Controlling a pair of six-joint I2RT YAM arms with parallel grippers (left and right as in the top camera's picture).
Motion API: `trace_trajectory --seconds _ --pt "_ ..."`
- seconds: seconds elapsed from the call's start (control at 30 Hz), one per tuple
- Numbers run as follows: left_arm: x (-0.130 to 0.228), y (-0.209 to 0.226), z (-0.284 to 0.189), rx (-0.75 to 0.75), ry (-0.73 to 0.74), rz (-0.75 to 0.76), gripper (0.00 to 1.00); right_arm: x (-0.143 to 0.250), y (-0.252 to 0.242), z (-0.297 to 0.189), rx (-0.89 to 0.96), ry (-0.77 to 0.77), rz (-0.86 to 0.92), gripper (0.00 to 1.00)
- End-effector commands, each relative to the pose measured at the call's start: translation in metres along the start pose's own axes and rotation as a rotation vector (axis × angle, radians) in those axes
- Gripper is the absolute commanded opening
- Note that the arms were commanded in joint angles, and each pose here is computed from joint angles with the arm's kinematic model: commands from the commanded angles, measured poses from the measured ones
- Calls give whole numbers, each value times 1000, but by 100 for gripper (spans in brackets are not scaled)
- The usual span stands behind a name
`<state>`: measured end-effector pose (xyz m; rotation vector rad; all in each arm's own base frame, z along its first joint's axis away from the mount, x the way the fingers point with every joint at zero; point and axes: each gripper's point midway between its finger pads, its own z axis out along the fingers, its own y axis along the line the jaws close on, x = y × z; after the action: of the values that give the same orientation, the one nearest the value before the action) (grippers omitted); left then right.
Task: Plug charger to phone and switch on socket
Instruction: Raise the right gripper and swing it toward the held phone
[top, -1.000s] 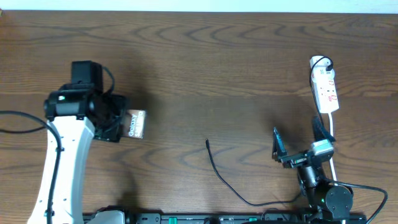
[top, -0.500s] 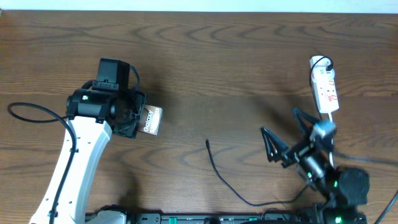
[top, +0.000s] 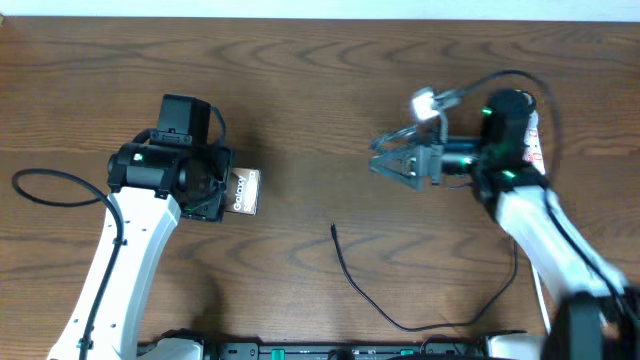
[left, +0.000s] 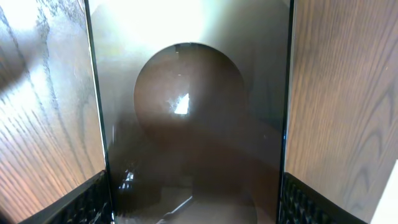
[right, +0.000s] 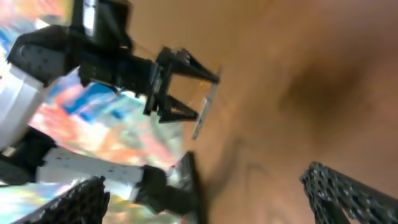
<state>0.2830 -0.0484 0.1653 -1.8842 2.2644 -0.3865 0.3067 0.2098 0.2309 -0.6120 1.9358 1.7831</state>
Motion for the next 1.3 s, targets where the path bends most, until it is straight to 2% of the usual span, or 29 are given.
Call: trace_trajectory --seconds 0.0,0.13,0.27,0.53,0.8,1.07,1.27 --pt "-1 -1 -2 5 -8 -30 7 17 -12 16 -117 95 143 99" --pt "-1 0 -2 1 -8 -33 7 26 -38 31 -108 122 291 99" --pt "0 9 0 -36 -9 -110 8 33 -60 48 -30 112 445 99" --pt "18 17 18 -106 3 -108 8 48 -67 88 69 119 424 99" --pt "39 15 43 -169 47 -80 7 64 -54 112 54 175 397 99" --pt "45 14 46 -172 72 -74 7 75 -53 131 91 188 375 99" --pt "52 13 46 -168 96 -64 7 83 -55 146 149 175 430 99"
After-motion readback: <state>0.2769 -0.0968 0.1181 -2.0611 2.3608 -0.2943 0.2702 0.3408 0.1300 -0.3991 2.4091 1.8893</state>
